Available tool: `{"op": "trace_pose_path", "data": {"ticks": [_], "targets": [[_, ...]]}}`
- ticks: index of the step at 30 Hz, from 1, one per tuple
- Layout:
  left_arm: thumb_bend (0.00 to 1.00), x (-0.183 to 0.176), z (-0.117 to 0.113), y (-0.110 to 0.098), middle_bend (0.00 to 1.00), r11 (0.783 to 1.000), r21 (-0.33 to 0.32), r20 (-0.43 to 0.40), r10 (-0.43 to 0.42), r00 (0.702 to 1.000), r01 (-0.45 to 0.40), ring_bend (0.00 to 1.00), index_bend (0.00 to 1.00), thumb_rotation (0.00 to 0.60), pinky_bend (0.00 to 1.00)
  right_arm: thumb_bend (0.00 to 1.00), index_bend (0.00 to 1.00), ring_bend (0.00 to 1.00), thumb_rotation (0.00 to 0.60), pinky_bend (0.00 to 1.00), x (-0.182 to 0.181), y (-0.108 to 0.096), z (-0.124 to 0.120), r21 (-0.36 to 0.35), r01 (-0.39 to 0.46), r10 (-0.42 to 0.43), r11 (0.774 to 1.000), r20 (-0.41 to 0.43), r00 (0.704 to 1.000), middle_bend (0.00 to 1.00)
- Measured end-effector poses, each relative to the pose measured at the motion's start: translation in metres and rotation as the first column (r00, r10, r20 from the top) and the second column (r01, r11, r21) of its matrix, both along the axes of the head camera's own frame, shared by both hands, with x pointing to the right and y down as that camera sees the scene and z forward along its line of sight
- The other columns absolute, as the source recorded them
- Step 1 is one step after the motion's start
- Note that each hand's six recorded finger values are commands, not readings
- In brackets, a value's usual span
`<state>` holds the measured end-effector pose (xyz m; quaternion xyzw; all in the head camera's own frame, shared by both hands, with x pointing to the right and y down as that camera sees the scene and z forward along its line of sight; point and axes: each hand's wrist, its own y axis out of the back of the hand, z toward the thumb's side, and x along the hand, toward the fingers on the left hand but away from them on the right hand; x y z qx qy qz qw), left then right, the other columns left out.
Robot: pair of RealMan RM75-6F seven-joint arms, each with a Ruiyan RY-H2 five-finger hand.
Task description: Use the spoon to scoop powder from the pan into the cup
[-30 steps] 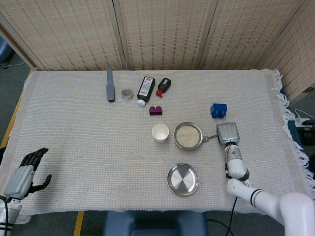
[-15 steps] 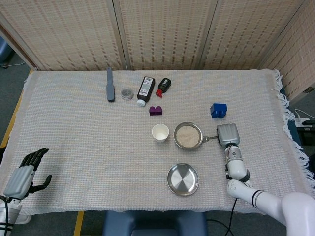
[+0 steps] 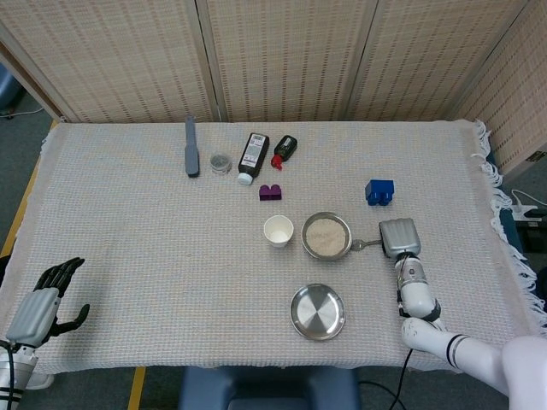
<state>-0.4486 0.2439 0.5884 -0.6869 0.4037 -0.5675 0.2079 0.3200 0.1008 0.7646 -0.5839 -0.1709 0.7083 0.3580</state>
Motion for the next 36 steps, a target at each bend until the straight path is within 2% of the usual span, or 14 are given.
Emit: {"op": "trace_pose_path", "data": {"ticks": [8, 16, 23, 30, 36], "targets": [[0.41, 0.0, 0.0, 0.0, 0.0, 1.0, -0.001, -0.001, -0.002, 1.0, 0.002, 0.0, 0.0, 0.6, 0.0, 0.35, 0.56, 1.0, 0.6, 1.0, 0.003, -0.001, -0.012, 0.019, 0.011, -0.011, 1.0, 0.011, 1.0, 0.97], [0.41, 0.0, 0.0, 0.0, 0.0, 1.0, -0.002, -0.003, -0.001, 1.0, 0.001, 0.0, 0.0, 0.6, 0.0, 0.35, 0.57, 1.0, 0.6, 1.0, 0.015, -0.019, -0.041, 0.066, -0.001, -0.001, 0.998, 0.021, 1.0, 0.97], [0.41, 0.001, 0.0, 0.001, 0.0, 1.0, -0.005, -0.007, 0.001, 1.0, -0.001, 0.0, 0.0, 0.6, 0.0, 0.35, 0.58, 1.0, 0.6, 1.0, 0.02, -0.029, -0.061, 0.07, -0.02, 0.019, 0.997, 0.018, 1.0, 0.97], [0.41, 0.002, -0.001, 0.002, 0.0, 1.0, -0.006, -0.014, 0.001, 1.0, -0.002, 0.0, 0.0, 0.6, 0.0, 0.35, 0.59, 1.0, 0.6, 1.0, 0.006, -0.038, -0.07, 0.051, 0.011, -0.009, 0.999, -0.026, 1.0, 0.97], [0.41, 0.001, -0.001, 0.002, 0.0, 1.0, -0.008, -0.019, -0.005, 1.0, 0.005, 0.0, 0.0, 0.6, 0.0, 0.35, 0.59, 1.0, 0.6, 1.0, -0.02, -0.049, -0.077, 0.038, 0.025, -0.023, 0.999, -0.051, 0.998, 0.98]]}}
